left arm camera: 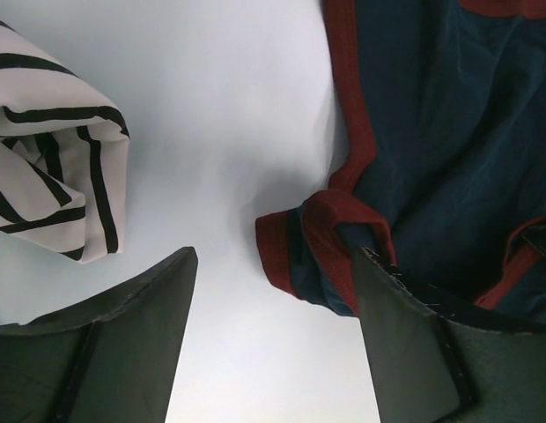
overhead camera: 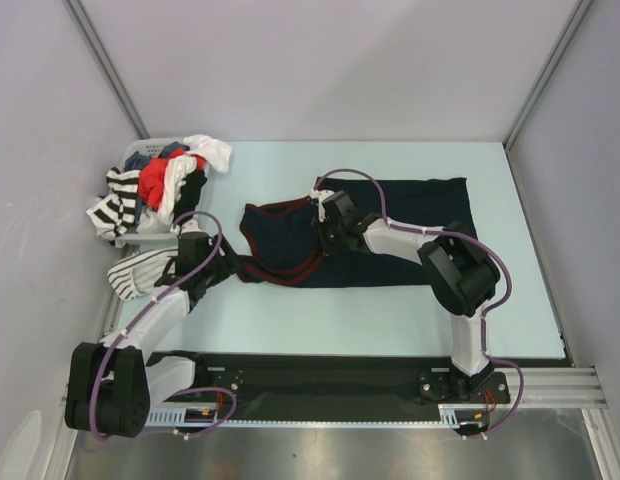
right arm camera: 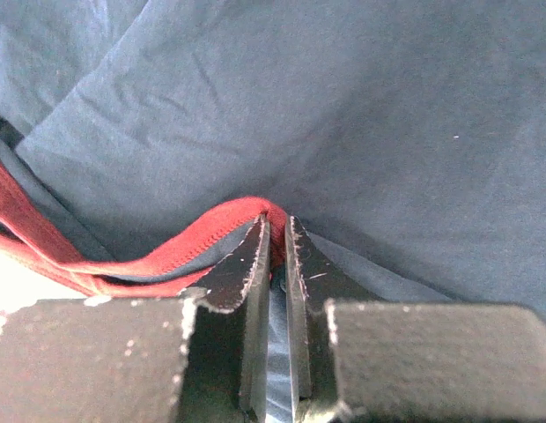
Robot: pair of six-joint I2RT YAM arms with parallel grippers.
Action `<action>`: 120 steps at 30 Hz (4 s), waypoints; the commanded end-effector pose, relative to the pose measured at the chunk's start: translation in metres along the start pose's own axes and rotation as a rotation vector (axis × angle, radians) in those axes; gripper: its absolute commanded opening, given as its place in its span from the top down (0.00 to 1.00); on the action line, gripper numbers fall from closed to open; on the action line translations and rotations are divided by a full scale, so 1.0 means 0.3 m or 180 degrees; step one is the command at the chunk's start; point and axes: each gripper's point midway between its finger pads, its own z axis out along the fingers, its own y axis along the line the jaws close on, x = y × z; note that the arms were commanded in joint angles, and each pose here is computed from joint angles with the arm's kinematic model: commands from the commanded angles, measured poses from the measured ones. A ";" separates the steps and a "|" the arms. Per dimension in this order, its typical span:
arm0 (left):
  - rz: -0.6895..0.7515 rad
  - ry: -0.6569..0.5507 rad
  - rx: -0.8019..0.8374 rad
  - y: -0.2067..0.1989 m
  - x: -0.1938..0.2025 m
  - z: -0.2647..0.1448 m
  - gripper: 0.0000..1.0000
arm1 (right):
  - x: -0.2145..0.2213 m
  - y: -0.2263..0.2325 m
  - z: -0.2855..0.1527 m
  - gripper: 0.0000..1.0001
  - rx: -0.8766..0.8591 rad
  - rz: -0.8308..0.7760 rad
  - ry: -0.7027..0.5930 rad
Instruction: Fold and stack the tank tops
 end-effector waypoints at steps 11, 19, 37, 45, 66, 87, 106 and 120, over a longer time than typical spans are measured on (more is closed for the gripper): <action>-0.0021 -0.0033 0.0075 -0.004 0.004 0.037 0.15 | -0.071 -0.131 0.005 0.99 0.0094 0.0646 -0.0210; 0.0039 -0.0130 0.0303 -0.039 -0.009 -0.004 0.02 | -0.073 -0.117 0.007 0.96 0.0001 0.0638 -0.0211; 0.0306 0.0182 0.0419 -0.070 0.040 0.112 0.28 | -0.072 -0.081 0.008 0.92 -0.0154 0.0556 -0.0207; 0.0289 0.0129 0.0221 -0.030 0.035 0.101 1.00 | -0.074 -0.039 0.011 0.89 -0.0227 0.0417 -0.0205; -0.0151 -0.0130 -0.0493 0.129 0.044 -0.037 0.59 | -0.070 0.234 0.000 0.64 -0.0706 -0.0233 -0.0362; -0.0018 -0.0717 -0.0326 -0.002 -0.222 -0.134 0.00 | -0.250 -0.021 -0.245 0.03 -0.0330 0.0402 -0.0978; 0.0389 -0.0151 0.0798 -0.684 -0.354 0.250 0.16 | -0.252 -0.987 -0.534 0.41 0.1433 0.2237 -0.1179; 0.0404 0.0175 0.1007 -0.943 -0.334 0.591 0.18 | -0.188 -1.405 -0.474 0.35 0.1941 0.2776 -0.1118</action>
